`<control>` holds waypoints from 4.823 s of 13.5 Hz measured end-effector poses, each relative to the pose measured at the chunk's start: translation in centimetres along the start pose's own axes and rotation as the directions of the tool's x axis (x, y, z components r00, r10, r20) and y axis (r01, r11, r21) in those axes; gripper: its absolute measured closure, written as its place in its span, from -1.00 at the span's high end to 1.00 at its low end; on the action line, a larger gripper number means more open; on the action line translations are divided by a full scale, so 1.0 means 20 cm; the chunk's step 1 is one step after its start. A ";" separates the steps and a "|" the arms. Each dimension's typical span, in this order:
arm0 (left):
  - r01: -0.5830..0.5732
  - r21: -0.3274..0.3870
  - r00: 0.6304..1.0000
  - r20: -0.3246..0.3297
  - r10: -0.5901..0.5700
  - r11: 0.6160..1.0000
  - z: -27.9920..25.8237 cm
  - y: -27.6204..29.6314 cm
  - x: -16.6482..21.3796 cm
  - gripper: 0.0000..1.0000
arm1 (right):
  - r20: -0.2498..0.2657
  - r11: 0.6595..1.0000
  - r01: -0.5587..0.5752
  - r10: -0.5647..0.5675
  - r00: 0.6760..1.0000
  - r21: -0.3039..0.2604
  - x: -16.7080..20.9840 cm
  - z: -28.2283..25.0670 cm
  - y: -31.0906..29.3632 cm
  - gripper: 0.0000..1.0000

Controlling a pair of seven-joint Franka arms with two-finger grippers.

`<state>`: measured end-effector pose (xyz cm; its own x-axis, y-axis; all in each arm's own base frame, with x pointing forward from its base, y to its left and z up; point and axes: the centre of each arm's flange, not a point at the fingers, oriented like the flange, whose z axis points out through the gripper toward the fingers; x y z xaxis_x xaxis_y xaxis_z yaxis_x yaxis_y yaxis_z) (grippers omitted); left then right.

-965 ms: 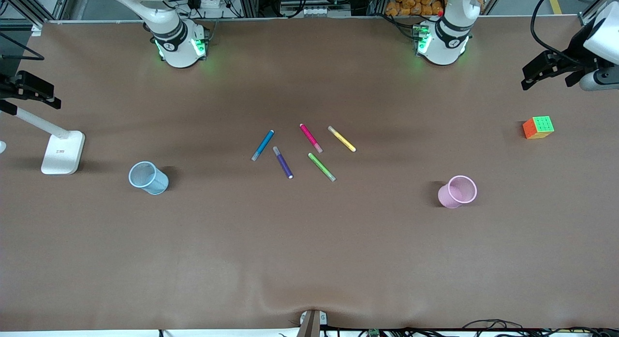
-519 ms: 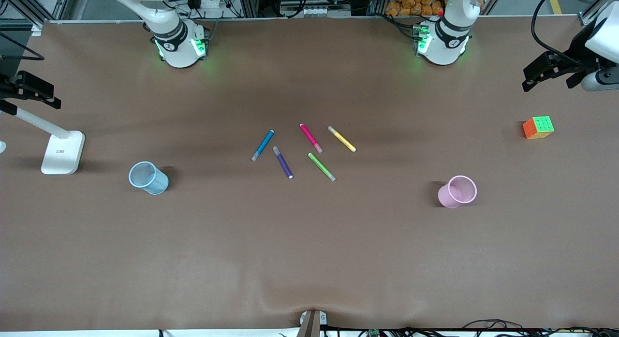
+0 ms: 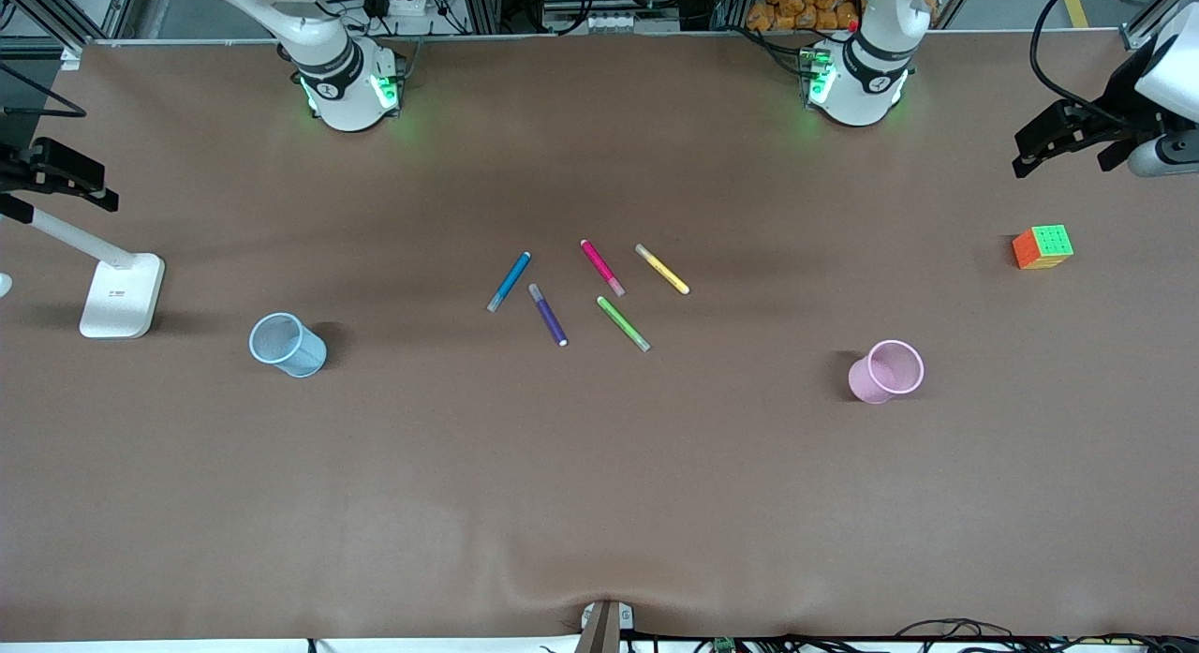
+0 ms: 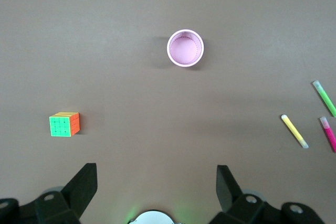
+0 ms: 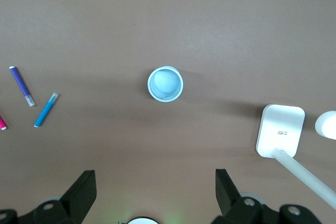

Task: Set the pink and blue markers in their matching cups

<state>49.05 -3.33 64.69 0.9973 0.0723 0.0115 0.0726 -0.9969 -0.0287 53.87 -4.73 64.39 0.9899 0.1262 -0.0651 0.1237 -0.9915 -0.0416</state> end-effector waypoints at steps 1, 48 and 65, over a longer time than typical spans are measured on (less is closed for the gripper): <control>0.000 0.000 1.000 0.000 0.000 1.000 0.00 0.00 0.00 1.00 | 0.000 1.000 0.000 0.000 1.000 0.000 0.00 0.00 0.00 1.00; 0.496 -0.013 0.811 0.363 -0.458 0.868 2.28 2.26 -0.35 0.36 | 0.196 0.999 -0.038 0.031 0.980 0.028 0.30 0.59 0.16 1.00; 0.503 -0.020 0.808 0.365 -0.462 0.864 2.32 2.26 -0.34 -0.43 | 0.244 0.921 -0.389 0.376 0.894 0.007 0.34 0.57 -0.10 1.00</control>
<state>46.03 -47.56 16.97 0.7760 0.5297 -0.3424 0.5640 -0.8258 0.0009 59.55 -1.44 52.65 0.9144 -0.2516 -0.3171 -0.2718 -0.9621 -0.0203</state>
